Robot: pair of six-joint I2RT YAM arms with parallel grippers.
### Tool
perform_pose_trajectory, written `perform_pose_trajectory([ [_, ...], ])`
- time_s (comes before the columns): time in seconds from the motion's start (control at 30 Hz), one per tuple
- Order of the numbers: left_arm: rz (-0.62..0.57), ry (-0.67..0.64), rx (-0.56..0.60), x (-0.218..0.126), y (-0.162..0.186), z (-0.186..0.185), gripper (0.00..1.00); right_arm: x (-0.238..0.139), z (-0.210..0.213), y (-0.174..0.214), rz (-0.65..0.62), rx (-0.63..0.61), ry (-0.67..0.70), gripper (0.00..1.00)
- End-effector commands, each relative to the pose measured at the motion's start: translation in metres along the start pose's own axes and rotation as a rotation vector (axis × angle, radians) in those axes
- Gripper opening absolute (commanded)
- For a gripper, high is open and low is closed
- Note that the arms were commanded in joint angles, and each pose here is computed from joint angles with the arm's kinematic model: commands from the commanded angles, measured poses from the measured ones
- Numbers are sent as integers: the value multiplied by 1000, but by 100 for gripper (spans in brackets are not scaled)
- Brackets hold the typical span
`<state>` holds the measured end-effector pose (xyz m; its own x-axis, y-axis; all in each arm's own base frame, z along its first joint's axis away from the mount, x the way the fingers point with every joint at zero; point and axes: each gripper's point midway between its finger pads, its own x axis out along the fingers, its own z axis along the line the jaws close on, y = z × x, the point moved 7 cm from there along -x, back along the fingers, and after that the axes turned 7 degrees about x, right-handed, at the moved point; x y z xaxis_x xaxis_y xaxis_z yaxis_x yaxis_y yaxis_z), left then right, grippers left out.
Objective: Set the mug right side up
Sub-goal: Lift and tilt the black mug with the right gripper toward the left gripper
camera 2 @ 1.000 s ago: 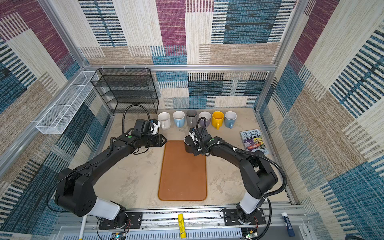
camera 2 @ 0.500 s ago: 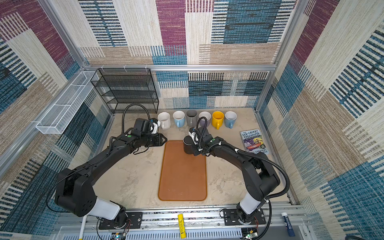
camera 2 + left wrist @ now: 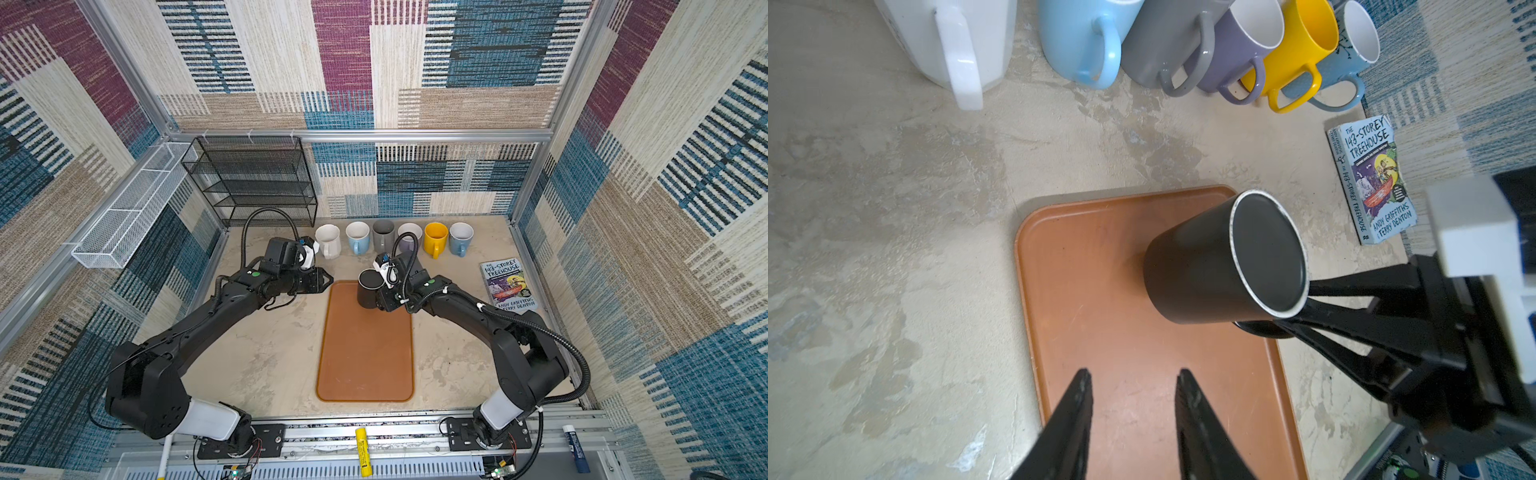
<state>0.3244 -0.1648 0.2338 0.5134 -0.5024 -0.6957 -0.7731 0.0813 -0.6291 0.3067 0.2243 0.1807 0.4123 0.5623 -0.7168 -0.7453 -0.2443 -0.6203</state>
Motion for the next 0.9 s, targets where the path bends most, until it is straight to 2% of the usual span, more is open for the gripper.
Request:
perform_pose_trajectory([
  [0.0, -6, 8, 23, -5, 0, -2, 35, -7, 13, -23, -128, -27, -110, 0],
  [0.4, -59, -6, 39, -26, -1, -6, 36, -26, 20, -31, -221, 13, -357, 0],
  [0.7, -83, 17, 42, -33, -1, -10, 35, -41, 21, -31, -278, 25, -472, 0],
  [0.87, -153, 39, 47, -46, -6, -15, 35, -52, 22, -38, -335, 21, -515, 0],
])
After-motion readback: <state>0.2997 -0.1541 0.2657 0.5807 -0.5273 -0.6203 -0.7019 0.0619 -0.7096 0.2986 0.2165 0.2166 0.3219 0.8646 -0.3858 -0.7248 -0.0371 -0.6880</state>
